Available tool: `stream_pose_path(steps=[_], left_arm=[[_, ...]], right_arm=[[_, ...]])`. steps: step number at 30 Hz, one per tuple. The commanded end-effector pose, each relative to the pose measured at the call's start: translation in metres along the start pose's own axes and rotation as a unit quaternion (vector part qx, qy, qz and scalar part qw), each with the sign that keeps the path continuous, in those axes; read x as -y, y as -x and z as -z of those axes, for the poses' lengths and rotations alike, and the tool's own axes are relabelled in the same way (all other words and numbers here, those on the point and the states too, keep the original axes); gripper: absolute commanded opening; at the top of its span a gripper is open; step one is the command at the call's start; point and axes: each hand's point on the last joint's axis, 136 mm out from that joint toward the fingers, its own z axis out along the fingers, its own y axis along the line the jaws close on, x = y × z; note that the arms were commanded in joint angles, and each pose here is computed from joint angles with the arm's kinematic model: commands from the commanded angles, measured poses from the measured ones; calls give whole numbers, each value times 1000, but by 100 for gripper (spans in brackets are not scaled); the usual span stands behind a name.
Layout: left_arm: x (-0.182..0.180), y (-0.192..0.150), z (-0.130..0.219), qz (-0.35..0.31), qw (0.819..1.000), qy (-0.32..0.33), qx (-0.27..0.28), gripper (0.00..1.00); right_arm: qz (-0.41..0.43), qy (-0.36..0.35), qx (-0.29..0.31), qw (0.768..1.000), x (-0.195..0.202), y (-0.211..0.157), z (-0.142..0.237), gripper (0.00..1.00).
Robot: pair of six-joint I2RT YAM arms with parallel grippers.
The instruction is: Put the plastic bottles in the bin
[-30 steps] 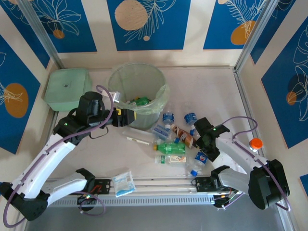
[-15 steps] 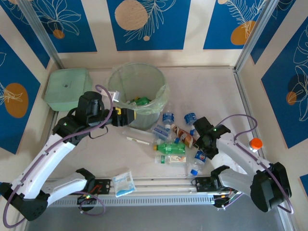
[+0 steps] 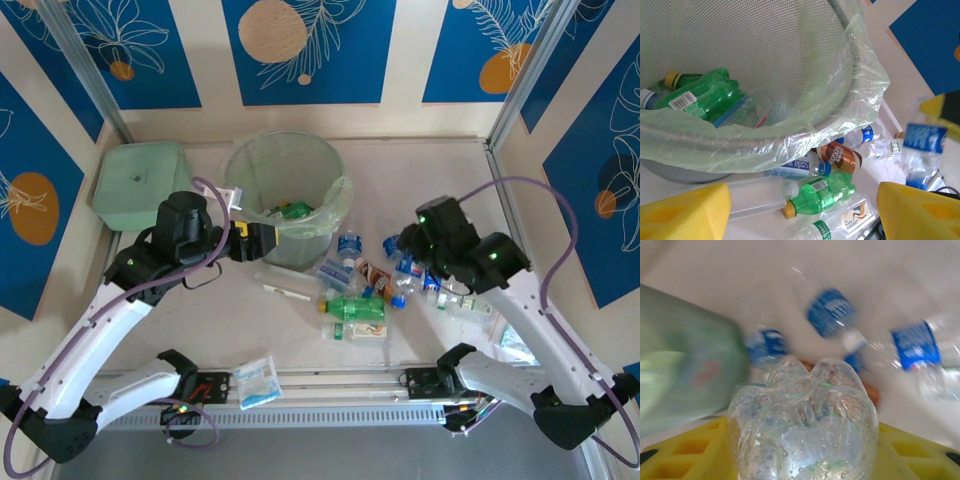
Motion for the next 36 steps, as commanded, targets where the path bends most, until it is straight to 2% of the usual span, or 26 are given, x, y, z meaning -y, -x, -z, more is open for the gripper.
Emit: stream_pose_path(steps=[1, 8, 11, 19, 26, 36], left_arm=[[0, 4, 3, 2, 1000, 1, 13, 77], [2, -6, -6, 18, 1000, -16, -4, 75], [7, -7, -5, 19, 999, -28, -9, 75], [13, -12, 0, 15, 999, -42, -16, 74], [16, -17, 3, 11, 999, -47, -22, 73], [13, -19, 8, 2, 999, -37, -21, 74]], right_arm=[[44, 86, 43, 994, -48, 30, 26, 52], [89, 229, 71, 967, -156, 67, 57, 51], [110, 290, 81, 947, -201, 75, 66, 51], [132, 368, 78, 917, -278, 85, 56, 52], [143, 356, 37, 923, -305, 71, 14, 52], [154, 317, 11, 936, -301, 48, -28, 58]])
